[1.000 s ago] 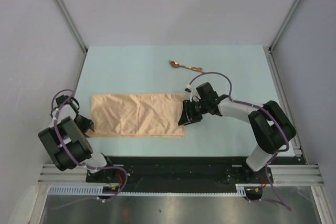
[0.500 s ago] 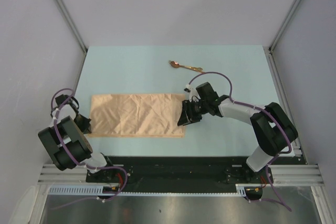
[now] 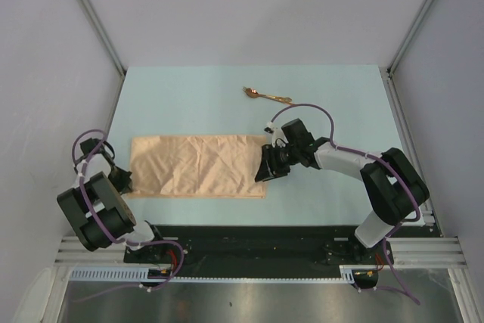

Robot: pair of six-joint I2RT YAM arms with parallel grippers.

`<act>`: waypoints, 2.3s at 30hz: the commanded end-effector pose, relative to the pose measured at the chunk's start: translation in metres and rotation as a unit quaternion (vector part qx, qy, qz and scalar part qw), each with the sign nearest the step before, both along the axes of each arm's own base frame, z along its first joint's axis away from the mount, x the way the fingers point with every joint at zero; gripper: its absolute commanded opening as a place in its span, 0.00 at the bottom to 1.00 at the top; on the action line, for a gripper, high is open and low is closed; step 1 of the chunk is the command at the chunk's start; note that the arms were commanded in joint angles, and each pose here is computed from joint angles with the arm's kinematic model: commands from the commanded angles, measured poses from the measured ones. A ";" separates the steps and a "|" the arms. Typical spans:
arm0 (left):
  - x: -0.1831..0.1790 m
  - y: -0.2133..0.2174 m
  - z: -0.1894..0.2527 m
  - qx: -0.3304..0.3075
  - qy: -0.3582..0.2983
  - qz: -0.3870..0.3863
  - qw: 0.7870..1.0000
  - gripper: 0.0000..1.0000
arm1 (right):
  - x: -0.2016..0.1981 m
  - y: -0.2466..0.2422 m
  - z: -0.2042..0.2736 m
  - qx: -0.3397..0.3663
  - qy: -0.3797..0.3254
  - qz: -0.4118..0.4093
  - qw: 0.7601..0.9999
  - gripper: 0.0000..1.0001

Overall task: Fold the napkin into a case and place the utensils inside
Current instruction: Smooth out the rectangle-folded napkin at the corner of the board.

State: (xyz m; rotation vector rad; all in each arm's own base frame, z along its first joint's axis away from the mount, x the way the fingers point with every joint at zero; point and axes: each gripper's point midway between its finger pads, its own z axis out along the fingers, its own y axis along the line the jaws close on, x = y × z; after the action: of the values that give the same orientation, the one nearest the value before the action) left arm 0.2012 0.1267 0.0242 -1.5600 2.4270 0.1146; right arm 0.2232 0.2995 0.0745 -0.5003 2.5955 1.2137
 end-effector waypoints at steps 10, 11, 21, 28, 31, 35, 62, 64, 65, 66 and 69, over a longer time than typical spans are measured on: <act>0.005 0.008 -0.004 0.028 -0.017 0.030 0.999 0.00 | -0.019 0.000 0.000 -0.022 0.033 0.019 0.999 0.45; 0.006 0.011 -0.002 0.037 -0.019 0.029 0.999 0.00 | -0.018 0.000 -0.001 -0.025 0.034 0.017 0.999 0.45; -0.001 0.017 -0.001 0.056 0.003 0.029 0.998 0.00 | -0.013 0.001 0.006 -0.029 0.028 0.006 0.999 0.45; 0.008 -0.002 0.016 0.063 -0.028 0.022 0.997 0.00 | -0.017 0.005 0.002 -0.029 0.034 0.016 0.999 0.45; 0.000 -0.004 0.010 0.064 -0.017 0.030 0.997 0.00 | -0.017 0.004 0.003 -0.028 0.030 0.018 0.999 0.45; -0.006 -0.003 0.004 0.065 -0.001 0.037 0.997 0.00 | -0.019 0.003 0.003 -0.028 0.030 0.022 0.999 0.45; -0.020 0.010 -0.004 0.088 0.049 0.057 0.993 0.00 | -0.017 0.009 -0.030 -0.070 0.046 0.021 0.996 0.40; -0.021 0.010 -0.005 0.088 0.051 0.059 0.993 0.00 | -0.014 0.010 -0.035 -0.075 0.048 0.018 0.996 0.38; -0.020 0.011 -0.004 0.089 0.049 0.058 0.993 0.00 | -0.012 0.013 -0.032 -0.071 0.044 0.019 0.996 0.38; -0.020 0.010 -0.004 0.087 0.051 0.059 0.993 0.00 | -0.010 0.015 -0.030 -0.070 0.038 0.016 0.997 0.37; -0.021 0.010 -0.005 0.083 0.053 0.070 0.993 0.00 | -0.009 0.016 -0.033 -0.069 0.038 0.014 0.997 0.36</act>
State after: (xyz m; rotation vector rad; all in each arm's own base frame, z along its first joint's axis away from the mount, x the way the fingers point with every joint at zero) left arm 0.1823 0.1307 0.0160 -1.6192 2.3592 0.3855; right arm 0.1976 0.3021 0.0311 -0.5145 2.8381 1.0744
